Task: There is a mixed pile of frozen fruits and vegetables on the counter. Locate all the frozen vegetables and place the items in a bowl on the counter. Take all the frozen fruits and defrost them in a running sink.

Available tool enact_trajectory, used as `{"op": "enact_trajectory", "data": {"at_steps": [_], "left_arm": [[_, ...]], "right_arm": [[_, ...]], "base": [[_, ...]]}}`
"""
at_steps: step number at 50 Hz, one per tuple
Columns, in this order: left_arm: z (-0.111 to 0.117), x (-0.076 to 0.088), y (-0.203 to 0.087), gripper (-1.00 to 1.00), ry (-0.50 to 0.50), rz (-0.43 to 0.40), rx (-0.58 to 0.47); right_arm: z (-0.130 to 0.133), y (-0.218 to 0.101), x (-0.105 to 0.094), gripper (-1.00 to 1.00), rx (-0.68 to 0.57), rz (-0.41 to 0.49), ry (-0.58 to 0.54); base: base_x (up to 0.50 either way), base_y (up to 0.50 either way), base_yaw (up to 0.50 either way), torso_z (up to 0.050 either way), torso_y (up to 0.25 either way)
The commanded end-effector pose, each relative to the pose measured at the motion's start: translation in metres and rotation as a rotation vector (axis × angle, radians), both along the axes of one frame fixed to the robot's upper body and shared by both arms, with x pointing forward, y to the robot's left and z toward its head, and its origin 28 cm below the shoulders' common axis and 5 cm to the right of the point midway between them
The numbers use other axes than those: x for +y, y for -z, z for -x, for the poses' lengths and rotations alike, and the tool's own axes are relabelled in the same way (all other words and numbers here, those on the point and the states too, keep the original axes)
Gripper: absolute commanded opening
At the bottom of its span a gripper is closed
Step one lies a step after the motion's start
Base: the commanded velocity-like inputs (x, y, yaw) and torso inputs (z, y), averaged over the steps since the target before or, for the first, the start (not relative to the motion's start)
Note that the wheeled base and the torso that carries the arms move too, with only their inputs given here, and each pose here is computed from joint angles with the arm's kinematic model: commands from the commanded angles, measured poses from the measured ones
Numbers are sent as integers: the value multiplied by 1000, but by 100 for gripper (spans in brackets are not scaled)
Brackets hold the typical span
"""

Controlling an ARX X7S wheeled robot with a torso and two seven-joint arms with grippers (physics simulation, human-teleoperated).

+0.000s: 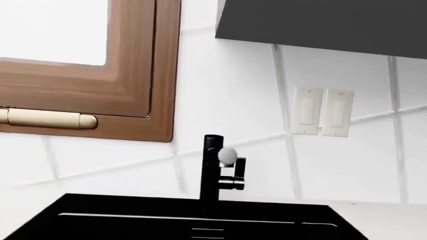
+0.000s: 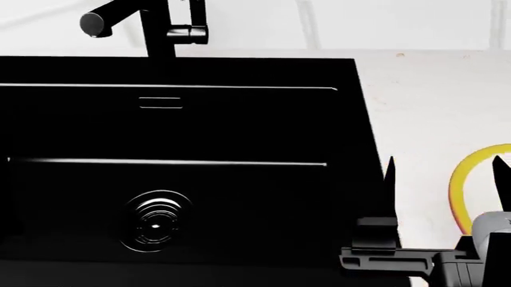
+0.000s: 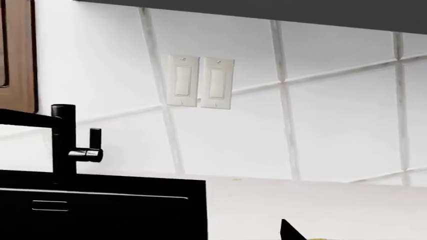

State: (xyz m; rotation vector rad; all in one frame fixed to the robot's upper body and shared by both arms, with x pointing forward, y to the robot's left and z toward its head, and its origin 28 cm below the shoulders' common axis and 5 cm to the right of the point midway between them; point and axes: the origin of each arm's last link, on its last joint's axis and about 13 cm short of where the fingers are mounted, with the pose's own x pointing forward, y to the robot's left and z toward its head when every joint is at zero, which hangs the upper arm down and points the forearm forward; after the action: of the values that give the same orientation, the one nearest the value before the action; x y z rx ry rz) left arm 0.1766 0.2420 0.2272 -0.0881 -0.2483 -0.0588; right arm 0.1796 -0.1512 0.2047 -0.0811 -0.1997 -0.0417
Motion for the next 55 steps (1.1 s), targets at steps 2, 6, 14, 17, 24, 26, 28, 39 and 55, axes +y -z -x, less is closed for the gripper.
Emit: {"op": "enact_trajectory", "data": {"at_steps": [2,6,14,17,24,26,28,39,55], "left_arm": [[0,0,0,100,-2,-2,1],[0,0,0,100,4,1,2],[0,0,1,100,5,-4,5],[-2,0,3,100,1,-9,7],[-3,1,3,100,-4,-8,9],[-2,2,2,100,-5,-8,8],[-1,2,2,100,-7,-7,7],[-3,2,3,100,-13,-3,6],[-3,4,3,100,-27,-4,11]], "right_arm": [[1,0,0,100,1,3,2],[1,0,0,100,1,2,1],[0,0,0,100,4,7,2],[0,0,0,100,2,9,4],[0,1,0,100,3,12,4],[0,1,0,100,3,13,4],[0,0,0,100,0,11,5],[1,1,0,100,1,12,4],[2,0,0,100,-2,10,8]], "base": [[-35,500,0,0,0],[-30,500,0,0,0],[-13,500,0,0,0],[0,500,0,0,0],[0,500,0,0,0],[0,500,0,0,0],[0,500,0,0,0],[0,500,0,0,0],[0,500,0,0,0]]}}
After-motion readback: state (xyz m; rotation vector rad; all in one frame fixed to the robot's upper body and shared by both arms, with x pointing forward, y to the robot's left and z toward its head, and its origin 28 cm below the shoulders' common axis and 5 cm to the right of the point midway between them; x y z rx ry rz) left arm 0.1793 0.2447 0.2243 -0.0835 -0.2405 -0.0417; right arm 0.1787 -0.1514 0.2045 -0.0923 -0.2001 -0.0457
